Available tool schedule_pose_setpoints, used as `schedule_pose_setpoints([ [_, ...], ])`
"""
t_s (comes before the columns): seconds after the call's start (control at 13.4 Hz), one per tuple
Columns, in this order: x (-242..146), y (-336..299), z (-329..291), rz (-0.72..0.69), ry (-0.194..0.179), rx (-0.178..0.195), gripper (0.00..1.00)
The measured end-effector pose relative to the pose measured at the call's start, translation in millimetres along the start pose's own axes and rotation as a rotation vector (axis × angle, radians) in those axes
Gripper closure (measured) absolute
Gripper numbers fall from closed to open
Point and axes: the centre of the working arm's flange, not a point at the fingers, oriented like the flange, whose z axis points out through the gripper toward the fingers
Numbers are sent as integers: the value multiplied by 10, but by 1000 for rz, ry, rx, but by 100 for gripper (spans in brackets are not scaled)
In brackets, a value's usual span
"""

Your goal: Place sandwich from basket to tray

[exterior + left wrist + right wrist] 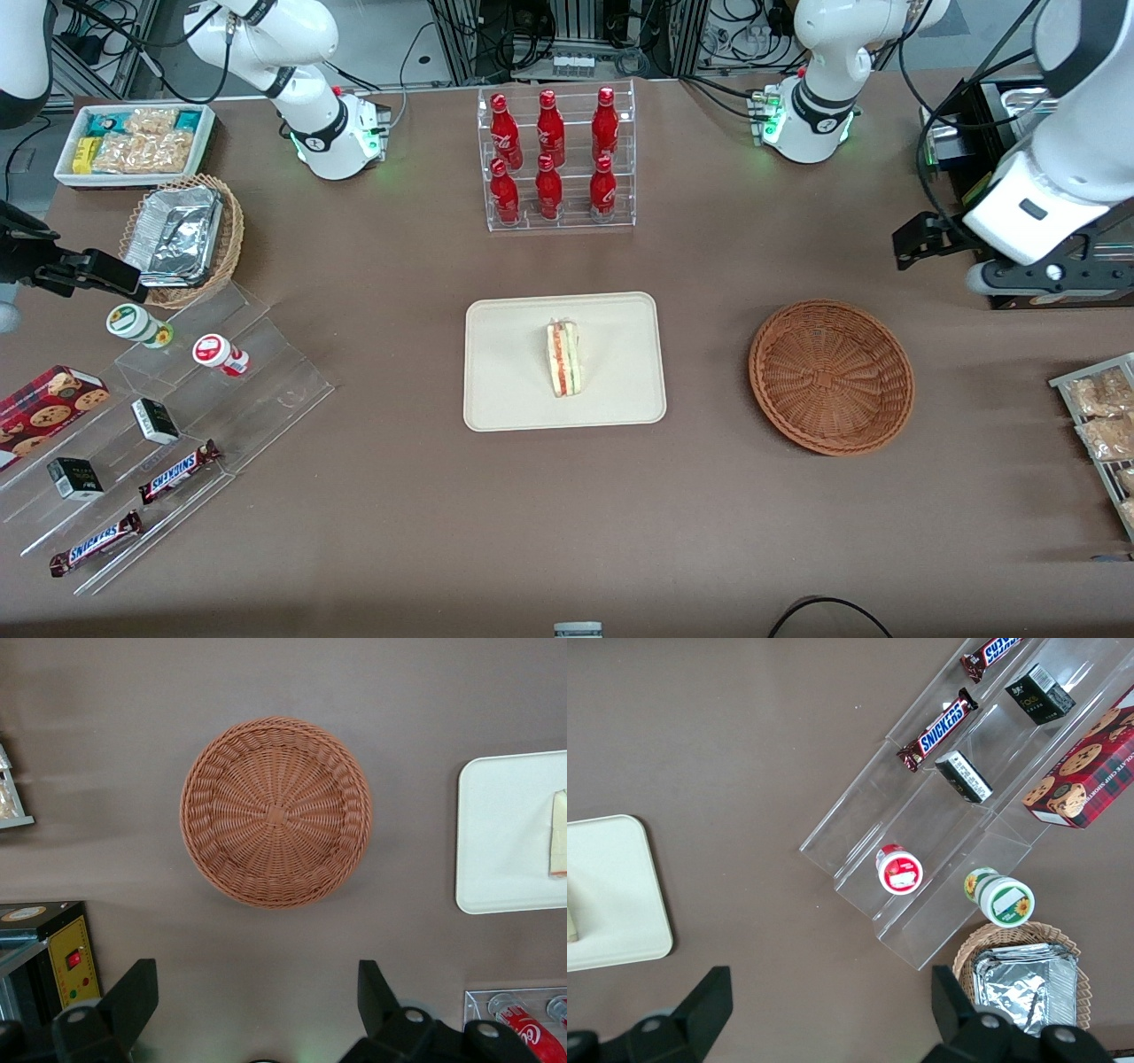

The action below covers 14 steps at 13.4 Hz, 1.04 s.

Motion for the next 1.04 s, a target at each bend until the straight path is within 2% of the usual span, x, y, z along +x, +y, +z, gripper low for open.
schedule_pose_setpoints([
  [0.6, -21, -353, -73, -24, 14, -11, 0],
  [1.04, -33, -387, -247, -31, 45, -12, 0],
])
